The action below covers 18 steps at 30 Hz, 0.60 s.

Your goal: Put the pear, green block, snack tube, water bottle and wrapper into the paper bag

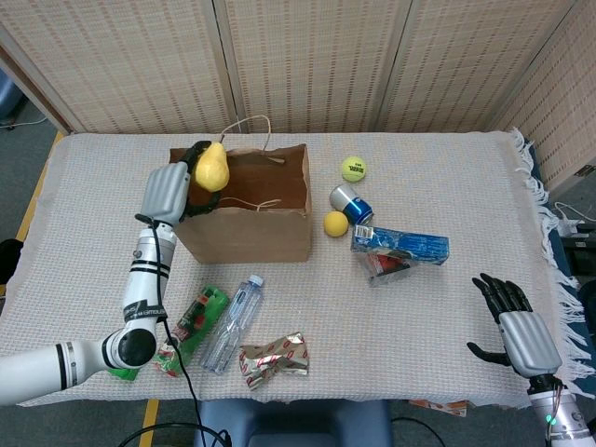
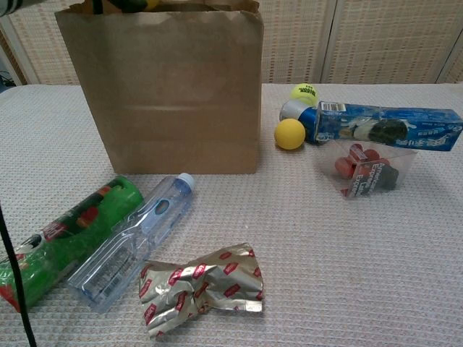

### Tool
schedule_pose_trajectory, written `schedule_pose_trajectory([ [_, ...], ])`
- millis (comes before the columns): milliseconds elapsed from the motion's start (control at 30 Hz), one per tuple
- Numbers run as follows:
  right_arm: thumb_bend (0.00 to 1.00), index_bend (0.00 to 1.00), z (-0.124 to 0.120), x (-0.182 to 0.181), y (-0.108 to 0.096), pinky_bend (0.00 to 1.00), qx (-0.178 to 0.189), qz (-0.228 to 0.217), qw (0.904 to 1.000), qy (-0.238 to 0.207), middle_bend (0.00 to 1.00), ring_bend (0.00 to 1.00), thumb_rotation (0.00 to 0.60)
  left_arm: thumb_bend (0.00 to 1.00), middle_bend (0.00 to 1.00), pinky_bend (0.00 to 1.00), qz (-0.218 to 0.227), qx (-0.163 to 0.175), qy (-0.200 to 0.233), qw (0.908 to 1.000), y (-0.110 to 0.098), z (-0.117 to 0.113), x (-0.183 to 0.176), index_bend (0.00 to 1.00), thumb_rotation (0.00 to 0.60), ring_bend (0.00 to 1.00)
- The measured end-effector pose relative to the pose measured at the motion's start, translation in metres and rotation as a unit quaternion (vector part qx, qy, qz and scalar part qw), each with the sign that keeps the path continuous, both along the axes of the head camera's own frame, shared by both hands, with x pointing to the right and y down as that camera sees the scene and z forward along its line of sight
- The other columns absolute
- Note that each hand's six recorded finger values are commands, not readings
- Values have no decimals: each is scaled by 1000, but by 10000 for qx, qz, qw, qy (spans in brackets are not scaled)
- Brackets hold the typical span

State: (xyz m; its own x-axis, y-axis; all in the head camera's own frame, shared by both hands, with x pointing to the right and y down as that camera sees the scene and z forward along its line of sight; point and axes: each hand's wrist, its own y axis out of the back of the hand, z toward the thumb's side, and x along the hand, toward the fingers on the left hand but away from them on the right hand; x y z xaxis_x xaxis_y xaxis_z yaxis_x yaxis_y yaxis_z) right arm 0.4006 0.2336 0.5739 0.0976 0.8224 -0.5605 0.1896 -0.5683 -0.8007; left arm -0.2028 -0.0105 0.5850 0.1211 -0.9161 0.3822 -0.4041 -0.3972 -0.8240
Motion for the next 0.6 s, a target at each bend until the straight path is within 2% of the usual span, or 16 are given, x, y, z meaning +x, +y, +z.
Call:
schedule_pose_trajectory([
  [67, 62, 0, 0, 0, 0, 0, -20, 25, 10000, -26, 0, 0, 600, 459, 72, 259, 150, -13, -104, 9998, 0, 5, 9, 178, 600, 63],
  [133, 62, 0, -1, 1, 0, 0, -30, 35, 10000, -44, 0, 0, 600, 425, 1, 164, 235, 7, -146, 9996, -1, 7, 16, 96, 600, 1],
  [267, 62, 0, -2, 1, 0, 0, -40, 23, 10000, -48, 0, 0, 600, 409, 0, 120, 254, 102, -126, 9995, -4, 4, 19, 36, 600, 0],
  [600, 62, 0, -1, 1, 1, 0, -17, -10, 10000, 11, 0, 0, 600, 404, 0, 112, 208, 185, -32, 9996, -1, -10, 12, 27, 600, 0],
])
